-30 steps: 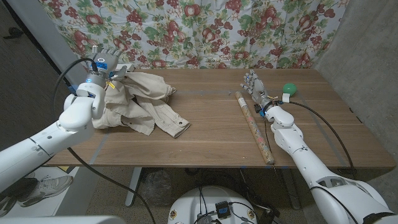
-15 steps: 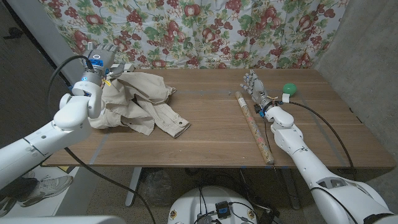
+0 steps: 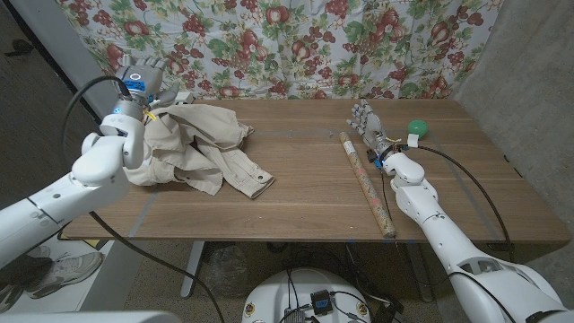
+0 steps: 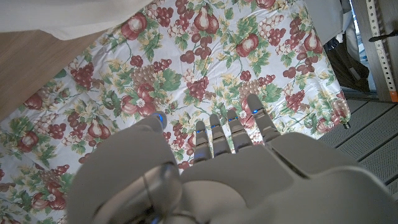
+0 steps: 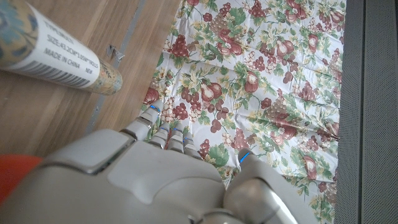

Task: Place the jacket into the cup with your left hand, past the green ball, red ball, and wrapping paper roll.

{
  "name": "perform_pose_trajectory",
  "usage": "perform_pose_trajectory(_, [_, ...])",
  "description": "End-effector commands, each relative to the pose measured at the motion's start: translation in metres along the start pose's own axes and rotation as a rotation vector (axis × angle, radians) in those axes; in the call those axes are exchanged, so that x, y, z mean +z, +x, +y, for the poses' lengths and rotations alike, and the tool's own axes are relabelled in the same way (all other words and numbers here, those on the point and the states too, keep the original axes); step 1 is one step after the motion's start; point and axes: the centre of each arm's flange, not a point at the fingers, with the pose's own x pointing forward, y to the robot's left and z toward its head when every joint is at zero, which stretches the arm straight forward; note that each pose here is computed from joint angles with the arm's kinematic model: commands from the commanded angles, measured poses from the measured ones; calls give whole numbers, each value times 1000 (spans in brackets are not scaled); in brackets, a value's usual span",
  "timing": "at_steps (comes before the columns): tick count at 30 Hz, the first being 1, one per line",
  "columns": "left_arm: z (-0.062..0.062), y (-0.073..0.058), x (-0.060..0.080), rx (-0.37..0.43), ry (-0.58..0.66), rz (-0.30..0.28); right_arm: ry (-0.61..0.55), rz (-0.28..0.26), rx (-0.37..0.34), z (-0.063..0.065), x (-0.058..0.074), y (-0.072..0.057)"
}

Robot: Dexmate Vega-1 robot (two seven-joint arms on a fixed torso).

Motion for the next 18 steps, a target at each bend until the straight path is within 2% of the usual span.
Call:
perform_pose_trajectory(1, [9, 3, -2, 24, -29, -8, -3, 6, -6, 1, 0, -4])
perform_pose_trajectory(9, [15, 3, 1, 36, -59, -13, -11, 8, -18, -1, 0, -11])
perform_pose_trajectory(10, [16, 4, 0, 29, -97, -13, -11, 8, -19, -1, 0, -12])
perform_pose_trajectory(12, [18, 2, 3, 45, -55, -19, -12, 9, -23, -2, 1, -13])
perform_pose_trajectory(18, [23, 0, 4, 38, -93, -19, -6, 8, -23, -2, 0, -16])
